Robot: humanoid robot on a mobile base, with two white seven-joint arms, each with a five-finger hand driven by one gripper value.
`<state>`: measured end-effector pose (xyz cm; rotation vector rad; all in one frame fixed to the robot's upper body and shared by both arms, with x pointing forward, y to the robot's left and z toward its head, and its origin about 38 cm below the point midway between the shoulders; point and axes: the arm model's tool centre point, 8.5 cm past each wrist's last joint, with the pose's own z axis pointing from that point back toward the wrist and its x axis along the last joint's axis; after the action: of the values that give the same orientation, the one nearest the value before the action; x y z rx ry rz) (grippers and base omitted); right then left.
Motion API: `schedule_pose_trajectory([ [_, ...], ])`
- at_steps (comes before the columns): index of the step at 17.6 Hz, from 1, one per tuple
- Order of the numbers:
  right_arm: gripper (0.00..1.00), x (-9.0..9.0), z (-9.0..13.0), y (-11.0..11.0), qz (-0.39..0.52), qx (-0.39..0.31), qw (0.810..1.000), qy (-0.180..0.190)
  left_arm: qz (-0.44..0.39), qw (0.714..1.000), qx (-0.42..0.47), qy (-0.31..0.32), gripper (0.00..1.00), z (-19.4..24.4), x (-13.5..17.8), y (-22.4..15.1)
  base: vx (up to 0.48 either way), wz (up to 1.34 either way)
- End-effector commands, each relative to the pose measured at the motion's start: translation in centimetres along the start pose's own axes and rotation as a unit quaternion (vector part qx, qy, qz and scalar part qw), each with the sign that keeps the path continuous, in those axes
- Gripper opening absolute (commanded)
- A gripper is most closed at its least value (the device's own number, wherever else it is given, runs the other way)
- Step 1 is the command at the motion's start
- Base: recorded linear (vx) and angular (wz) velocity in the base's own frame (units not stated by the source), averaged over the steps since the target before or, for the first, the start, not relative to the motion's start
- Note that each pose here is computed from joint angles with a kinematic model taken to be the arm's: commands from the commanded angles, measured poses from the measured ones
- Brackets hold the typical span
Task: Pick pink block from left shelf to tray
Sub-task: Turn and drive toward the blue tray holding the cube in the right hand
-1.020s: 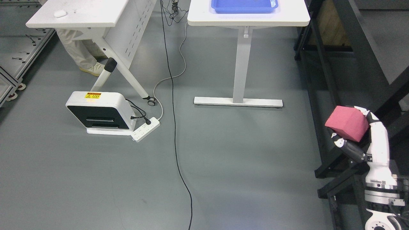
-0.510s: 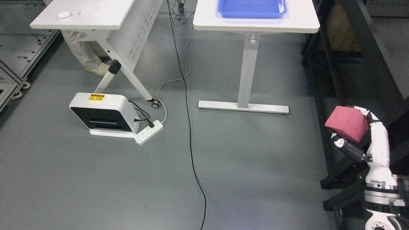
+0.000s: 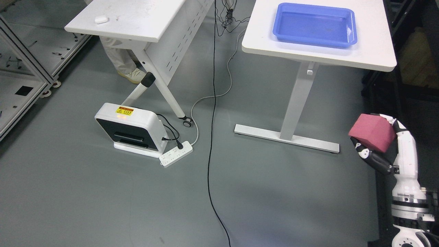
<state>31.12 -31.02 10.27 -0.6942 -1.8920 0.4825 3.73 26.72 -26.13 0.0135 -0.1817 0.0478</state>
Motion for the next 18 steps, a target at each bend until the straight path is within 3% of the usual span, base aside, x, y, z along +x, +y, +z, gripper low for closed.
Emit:
schedule_pose_trajectory([
  [1, 0.04, -0.04, 0.01, -0.01, 0.001, 0.001, 1.0, 0.001, -0.002, 1.0, 0.009, 0.004, 1.0, 0.16, -0.51, 1.15, 0.332, -0.09],
  [18, 0.04, -0.09, 0.03, 0.01, 0.001, 0.001, 1.0, 0.002, -0.002, 1.0, 0.009, 0.005, 1.0, 0.16, -0.53, 1.15, 0.322, -0.06],
])
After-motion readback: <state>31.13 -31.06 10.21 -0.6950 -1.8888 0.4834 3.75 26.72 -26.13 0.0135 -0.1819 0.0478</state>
